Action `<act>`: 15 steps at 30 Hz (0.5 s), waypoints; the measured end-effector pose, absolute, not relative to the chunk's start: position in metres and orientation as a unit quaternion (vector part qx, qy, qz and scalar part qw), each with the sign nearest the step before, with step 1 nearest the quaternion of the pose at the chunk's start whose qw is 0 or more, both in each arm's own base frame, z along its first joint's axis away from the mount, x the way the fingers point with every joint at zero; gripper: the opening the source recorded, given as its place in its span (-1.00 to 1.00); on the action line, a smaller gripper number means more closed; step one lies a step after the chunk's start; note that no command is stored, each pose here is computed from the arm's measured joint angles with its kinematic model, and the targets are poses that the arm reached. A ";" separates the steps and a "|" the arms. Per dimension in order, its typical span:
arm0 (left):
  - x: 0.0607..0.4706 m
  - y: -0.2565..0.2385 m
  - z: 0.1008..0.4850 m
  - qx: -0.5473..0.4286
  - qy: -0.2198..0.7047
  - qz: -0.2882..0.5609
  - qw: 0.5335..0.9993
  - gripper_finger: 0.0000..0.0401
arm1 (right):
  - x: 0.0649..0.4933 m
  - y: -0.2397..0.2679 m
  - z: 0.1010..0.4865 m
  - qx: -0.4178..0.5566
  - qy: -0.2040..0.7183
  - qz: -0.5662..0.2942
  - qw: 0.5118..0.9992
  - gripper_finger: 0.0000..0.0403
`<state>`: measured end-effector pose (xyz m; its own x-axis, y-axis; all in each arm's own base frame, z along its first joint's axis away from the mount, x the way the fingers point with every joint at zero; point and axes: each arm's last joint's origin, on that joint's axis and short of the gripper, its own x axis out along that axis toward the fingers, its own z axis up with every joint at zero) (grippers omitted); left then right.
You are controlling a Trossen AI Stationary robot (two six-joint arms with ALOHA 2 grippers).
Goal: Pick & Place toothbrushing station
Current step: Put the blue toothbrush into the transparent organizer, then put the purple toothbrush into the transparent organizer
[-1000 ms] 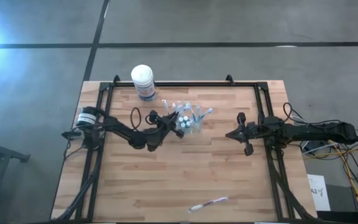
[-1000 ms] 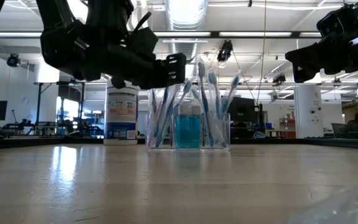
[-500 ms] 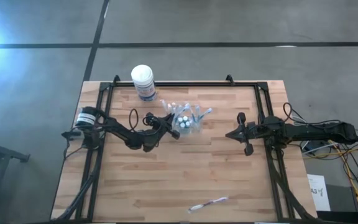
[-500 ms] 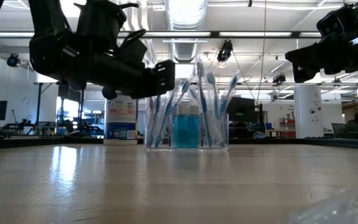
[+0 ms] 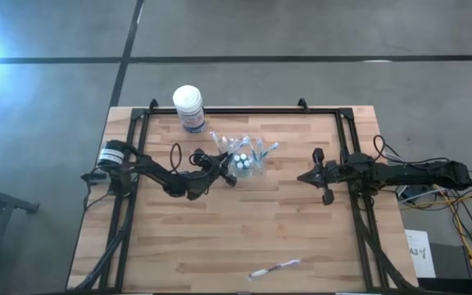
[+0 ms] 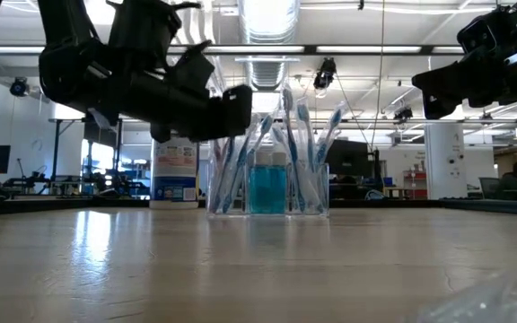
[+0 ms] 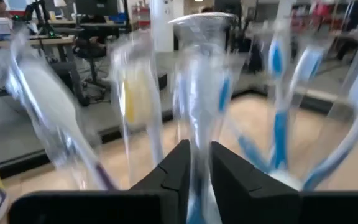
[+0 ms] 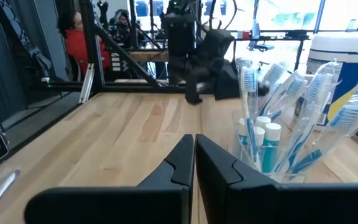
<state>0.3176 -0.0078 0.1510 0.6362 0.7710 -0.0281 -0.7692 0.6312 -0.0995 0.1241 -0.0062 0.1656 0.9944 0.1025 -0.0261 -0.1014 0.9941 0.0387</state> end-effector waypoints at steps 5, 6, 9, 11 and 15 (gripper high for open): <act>0.316 -0.010 0.166 -0.057 -0.026 0.406 0.912 -0.57 | 0.124 -0.006 0.166 0.023 0.014 0.051 0.998 -0.94; 0.315 -0.010 0.170 -0.053 -0.028 0.400 0.914 -0.56 | 0.124 -0.006 0.166 0.023 0.014 0.051 0.998 -0.94; 0.311 -0.015 0.186 -0.043 -0.040 0.390 0.919 -0.51 | 0.124 -0.006 0.166 0.023 0.014 0.051 0.998 -0.94; 0.308 -0.019 0.195 -0.030 -0.039 0.385 0.922 -0.49 | 0.124 -0.006 0.166 0.023 0.014 0.051 0.998 -0.94; 0.298 -0.033 0.219 0.016 -0.039 0.343 0.938 -0.48 | 0.124 -0.006 0.166 0.023 0.014 0.051 0.998 -0.94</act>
